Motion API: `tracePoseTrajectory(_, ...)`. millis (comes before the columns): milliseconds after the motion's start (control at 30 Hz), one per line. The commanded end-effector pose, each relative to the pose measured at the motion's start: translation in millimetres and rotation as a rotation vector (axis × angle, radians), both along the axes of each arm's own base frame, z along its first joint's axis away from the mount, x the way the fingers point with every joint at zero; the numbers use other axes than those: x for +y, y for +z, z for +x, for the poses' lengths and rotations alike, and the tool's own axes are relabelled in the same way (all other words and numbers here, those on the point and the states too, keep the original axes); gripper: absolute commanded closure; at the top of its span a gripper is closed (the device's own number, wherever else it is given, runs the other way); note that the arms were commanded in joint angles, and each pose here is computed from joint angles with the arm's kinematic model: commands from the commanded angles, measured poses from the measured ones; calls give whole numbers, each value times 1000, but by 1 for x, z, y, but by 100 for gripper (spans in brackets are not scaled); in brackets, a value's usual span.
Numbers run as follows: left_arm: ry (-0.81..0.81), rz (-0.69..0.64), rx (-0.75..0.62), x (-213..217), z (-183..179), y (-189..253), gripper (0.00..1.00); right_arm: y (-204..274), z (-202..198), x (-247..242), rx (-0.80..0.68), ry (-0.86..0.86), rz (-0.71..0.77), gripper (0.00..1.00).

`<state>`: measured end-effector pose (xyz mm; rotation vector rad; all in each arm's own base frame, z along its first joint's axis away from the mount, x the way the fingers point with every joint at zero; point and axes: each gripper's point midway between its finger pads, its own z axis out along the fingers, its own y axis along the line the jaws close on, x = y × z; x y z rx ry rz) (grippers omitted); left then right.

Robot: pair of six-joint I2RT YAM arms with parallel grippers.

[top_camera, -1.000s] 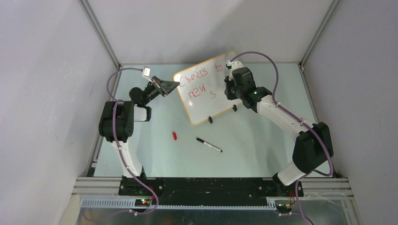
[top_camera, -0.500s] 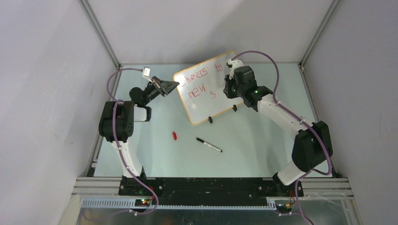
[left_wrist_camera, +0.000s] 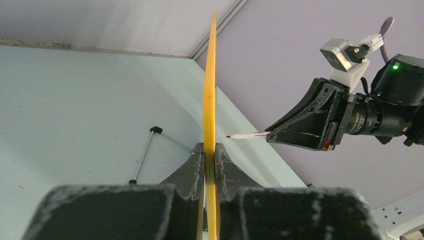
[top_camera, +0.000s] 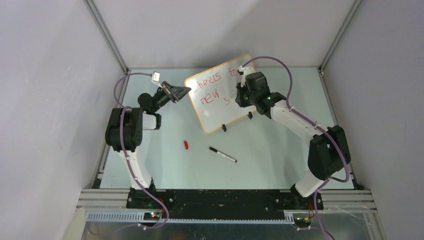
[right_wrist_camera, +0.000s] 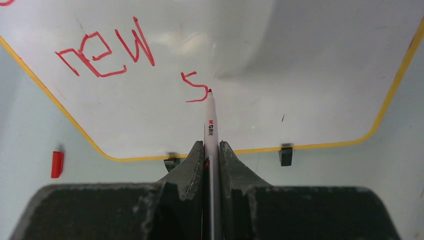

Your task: Write a sentence on the whiteboard

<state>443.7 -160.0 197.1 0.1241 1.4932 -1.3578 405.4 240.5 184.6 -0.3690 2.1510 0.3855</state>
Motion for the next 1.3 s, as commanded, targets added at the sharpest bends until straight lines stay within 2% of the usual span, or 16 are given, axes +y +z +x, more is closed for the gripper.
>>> tracePoseTrajectory(0, -3, 16, -55, -1, -5, 6, 98, 13, 8, 11, -39, 21, 9, 100)
tracePoseTrajectory(1267, -10, 20, -53, -3, -5, 5, 98, 12, 22, 13, -47, -8, -26, 100)
